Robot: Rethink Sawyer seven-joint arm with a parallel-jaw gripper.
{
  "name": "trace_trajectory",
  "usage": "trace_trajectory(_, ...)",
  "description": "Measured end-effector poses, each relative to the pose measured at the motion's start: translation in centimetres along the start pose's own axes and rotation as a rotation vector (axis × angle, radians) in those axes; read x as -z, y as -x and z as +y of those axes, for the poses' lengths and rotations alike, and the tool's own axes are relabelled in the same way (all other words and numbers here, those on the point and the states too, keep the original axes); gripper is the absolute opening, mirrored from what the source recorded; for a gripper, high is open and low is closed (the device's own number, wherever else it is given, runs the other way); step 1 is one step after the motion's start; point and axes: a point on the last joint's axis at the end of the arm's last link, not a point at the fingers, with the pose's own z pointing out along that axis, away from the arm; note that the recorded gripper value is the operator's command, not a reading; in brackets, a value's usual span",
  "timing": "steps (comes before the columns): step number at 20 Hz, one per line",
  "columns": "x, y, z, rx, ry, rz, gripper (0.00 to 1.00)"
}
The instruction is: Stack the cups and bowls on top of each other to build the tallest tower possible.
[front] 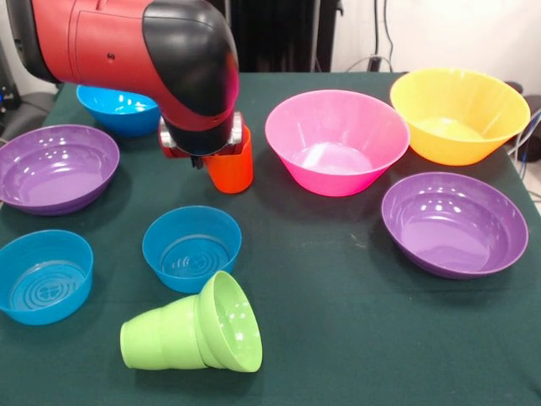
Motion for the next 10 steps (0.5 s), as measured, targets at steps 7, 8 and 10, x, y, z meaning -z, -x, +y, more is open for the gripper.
trace_trajectory(7, -0.10, 0.09, 0.43, 0.006, -0.014, -0.001, 1.00)
trace_trajectory(8, -0.18, 0.15, 0.49, 0.007, -0.015, -0.003, 1.00)
trace_trajectory(10, -0.62, 0.41, 0.77, 0.012, -0.016, -0.010, 1.00)
